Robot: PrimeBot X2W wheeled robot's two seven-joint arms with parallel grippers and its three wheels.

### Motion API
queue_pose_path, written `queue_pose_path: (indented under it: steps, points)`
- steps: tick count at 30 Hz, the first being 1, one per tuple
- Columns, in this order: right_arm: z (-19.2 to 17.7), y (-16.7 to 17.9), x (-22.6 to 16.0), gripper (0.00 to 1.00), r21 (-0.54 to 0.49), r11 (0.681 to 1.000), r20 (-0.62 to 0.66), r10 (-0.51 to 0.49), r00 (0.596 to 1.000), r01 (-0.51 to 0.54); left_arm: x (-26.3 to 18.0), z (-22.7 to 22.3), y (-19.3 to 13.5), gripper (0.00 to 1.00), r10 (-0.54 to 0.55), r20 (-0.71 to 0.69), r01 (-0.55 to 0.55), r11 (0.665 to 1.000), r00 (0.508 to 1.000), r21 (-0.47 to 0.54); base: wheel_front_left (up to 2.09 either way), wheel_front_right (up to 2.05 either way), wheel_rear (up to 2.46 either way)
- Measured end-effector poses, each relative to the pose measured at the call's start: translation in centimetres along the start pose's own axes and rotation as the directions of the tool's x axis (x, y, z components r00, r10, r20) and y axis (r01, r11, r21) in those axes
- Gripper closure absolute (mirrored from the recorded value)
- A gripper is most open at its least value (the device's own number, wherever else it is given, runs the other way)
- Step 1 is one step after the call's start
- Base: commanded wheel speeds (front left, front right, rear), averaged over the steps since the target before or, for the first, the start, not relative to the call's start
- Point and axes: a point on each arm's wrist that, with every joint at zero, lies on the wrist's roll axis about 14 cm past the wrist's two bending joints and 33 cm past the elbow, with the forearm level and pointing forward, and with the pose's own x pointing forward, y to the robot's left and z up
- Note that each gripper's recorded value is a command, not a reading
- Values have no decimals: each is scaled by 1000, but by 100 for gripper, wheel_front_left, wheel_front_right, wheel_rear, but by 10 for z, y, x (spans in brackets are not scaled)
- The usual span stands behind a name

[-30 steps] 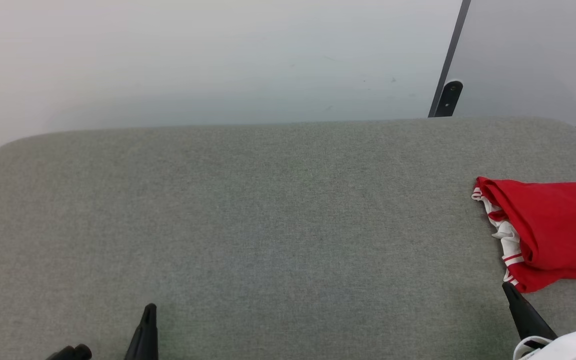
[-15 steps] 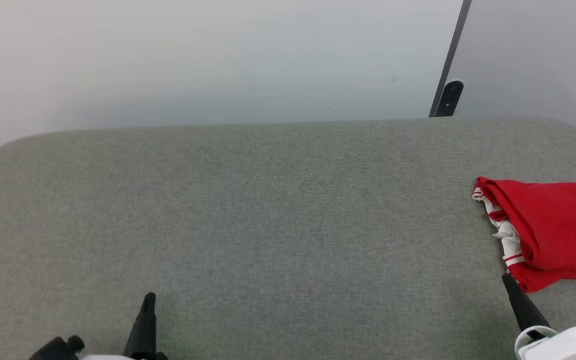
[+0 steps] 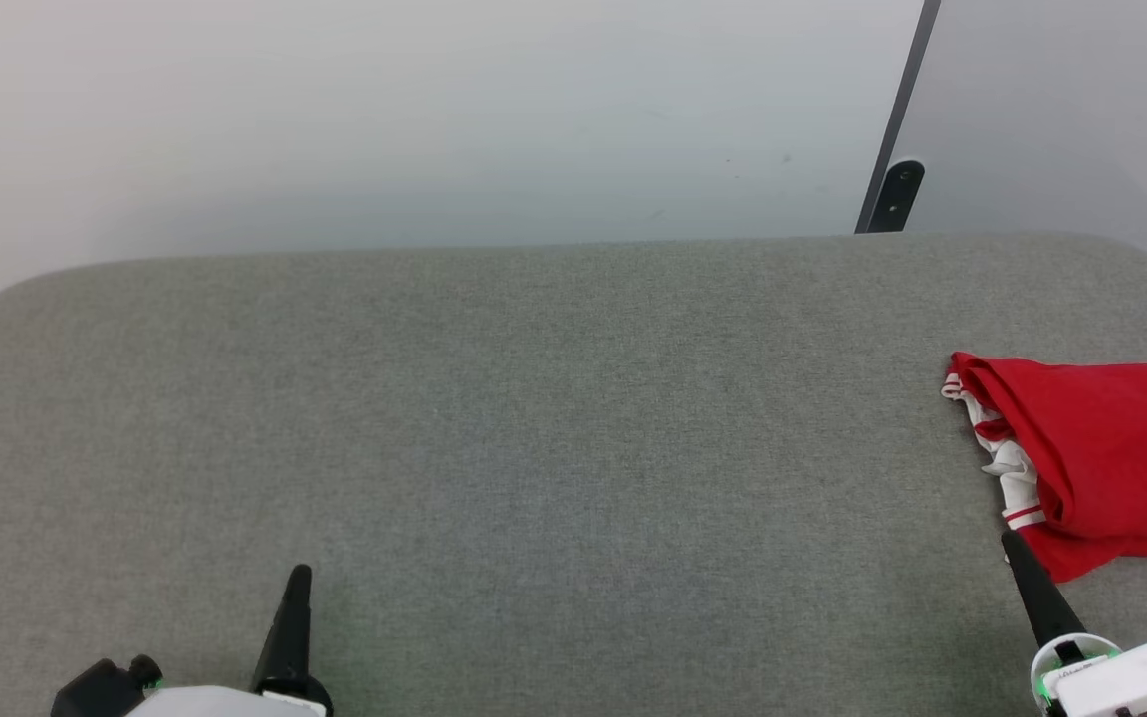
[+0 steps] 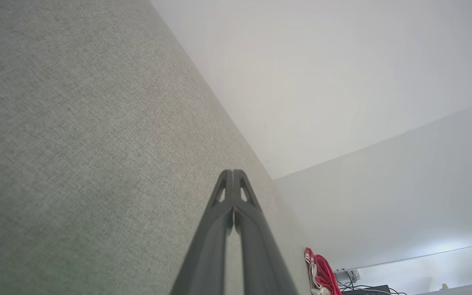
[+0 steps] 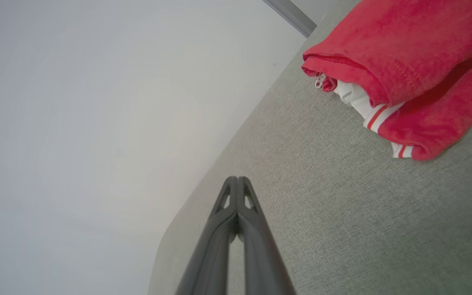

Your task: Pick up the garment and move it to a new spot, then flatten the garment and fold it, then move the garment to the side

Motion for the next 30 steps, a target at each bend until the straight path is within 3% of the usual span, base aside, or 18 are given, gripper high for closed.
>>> queue_pose_path:
  steps: [30]
  points:
    - [6, 6, 12, 100, 275, 961, 65, 22, 998, -39, 14, 6, -8, 100, -28, -1, 27, 959, 1000, -282, 0, 0, 0]
